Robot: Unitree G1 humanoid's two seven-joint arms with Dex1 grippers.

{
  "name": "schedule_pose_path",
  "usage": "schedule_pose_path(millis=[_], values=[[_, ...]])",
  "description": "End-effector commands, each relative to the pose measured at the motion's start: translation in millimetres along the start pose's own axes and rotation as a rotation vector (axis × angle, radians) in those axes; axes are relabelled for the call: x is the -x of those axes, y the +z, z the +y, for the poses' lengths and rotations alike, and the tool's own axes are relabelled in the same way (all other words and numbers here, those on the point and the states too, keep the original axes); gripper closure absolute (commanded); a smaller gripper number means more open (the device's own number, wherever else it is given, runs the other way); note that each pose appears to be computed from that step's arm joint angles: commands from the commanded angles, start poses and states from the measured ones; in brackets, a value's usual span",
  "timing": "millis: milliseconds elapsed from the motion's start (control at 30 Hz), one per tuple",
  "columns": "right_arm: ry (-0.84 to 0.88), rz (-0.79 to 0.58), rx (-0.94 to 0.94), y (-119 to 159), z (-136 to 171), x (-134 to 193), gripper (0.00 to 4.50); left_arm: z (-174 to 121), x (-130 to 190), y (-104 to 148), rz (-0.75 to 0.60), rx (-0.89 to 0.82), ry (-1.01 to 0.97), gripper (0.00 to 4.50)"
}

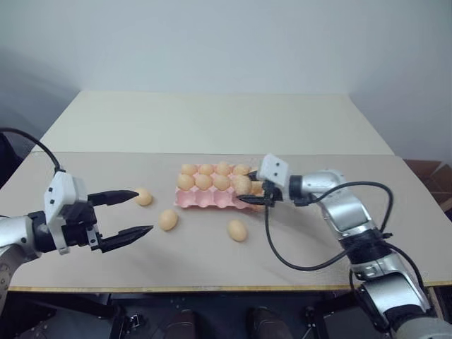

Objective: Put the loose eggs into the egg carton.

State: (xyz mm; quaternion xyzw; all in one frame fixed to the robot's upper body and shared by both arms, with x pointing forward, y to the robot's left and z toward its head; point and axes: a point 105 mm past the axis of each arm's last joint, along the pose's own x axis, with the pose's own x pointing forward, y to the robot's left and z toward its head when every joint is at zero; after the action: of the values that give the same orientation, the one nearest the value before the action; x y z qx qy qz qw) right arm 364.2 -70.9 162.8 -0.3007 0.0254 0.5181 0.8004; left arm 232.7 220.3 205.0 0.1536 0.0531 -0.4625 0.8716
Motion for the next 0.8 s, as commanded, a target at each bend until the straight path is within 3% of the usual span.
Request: schedule_pose_path(millis=[33, 133, 233, 433, 600, 800], values=[[-0.009, -0.002, 0.017, 8.5, -4.9, 0.5, 0.91, -0.9, 2.2, 5.2, -0.012, -0.034, 0.004, 0.0], [-0.016, -0.005, 0.018, 10.7, -6.5, 3.0, 0.03, -0.9, 2.9, 4.2, -0.01, -0.033, 0.008, 0.0], [-0.029, -0.031, 0.023, 16.2, -11.0, 17.6, 0.03, -0.1, 3.0, 3.1, -0.01, -0.032, 0.01, 0.0], [-0.038, -0.128, 0.016, 25.1, -9.0, 80.6, 0.03, 1.6, 6.0, -0.4, -0.005, -0.02, 0.017, 0.0], [-0.023, -0.11, -0.012, 16.7, 4.4, 140.6, 0.03, 4.0, 17.5, -5.6, 0.017, 0.0, 0.022, 0.0], [0.014, -0.058, -0.081, 5.5, 27.2, 180.8, 0.03, 7.0, 26.3, -10.4, 0.034, 0.021, 0.021, 0.0]])
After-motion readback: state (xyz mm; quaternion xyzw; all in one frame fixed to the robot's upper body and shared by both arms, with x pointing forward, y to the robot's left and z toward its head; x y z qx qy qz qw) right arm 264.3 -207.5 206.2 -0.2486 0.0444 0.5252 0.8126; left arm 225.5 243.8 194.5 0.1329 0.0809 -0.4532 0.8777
